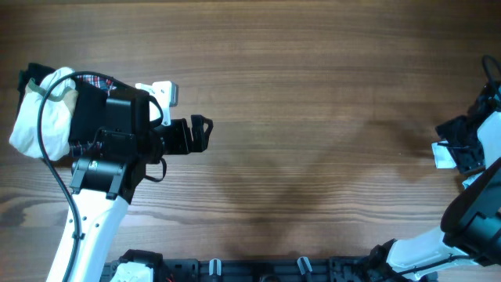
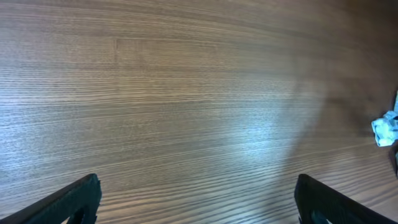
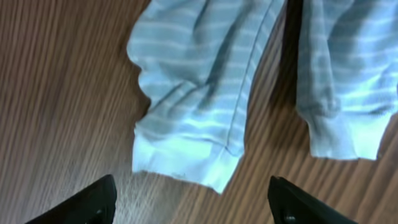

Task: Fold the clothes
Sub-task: 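Grasp the striped pants with the right gripper and drag them to center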

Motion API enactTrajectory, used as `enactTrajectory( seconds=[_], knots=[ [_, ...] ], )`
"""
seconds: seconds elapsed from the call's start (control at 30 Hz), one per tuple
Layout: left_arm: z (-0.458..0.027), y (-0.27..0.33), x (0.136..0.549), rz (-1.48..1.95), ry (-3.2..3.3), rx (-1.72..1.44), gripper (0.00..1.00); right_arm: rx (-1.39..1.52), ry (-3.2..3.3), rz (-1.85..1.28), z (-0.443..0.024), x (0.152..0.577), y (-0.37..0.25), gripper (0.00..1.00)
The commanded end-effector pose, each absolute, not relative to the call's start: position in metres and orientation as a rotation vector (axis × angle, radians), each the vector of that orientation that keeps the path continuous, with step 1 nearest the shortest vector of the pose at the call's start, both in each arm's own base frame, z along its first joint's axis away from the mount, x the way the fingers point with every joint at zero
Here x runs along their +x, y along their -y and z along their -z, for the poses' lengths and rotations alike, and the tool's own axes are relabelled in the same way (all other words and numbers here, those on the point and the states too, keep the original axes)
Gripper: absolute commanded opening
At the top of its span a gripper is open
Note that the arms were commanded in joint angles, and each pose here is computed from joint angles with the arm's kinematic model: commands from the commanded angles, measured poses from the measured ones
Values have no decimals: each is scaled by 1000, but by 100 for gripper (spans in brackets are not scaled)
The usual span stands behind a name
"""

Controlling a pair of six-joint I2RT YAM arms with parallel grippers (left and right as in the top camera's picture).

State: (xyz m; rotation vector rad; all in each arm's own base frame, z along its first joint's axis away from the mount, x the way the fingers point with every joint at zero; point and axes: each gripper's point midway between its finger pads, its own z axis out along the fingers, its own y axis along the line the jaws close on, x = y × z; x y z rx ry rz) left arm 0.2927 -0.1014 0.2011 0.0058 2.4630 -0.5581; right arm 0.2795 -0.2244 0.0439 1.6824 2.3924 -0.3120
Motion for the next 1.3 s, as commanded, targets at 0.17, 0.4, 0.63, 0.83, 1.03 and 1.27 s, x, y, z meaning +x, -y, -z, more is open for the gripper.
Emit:
enactTrajectory(
  seconds=[0.17,0.4,0.63,0.83,1.03,1.27],
  knots=[
    [-213,107,294,598,-2429,19,100,1741,-2412,415,-7,278,236,74],
    [-215,108,296,599,-2413,23,100,1651,-2523,130,2,304,196,5],
    [-224,109,305,603,-2361,33,100,872,-2869,-88,-1,368,19,4],
    [-224,109,305,603,-2361,33,100,-56,-2905,-207,-7,359,-166,4],
    [-224,109,305,603,-2361,33,100,-474,-2787,117,-17,322,-219,48],
    [-223,109,304,602,-2367,33,100,-87,-2730,-41,-80,343,-187,78]
  ],
)
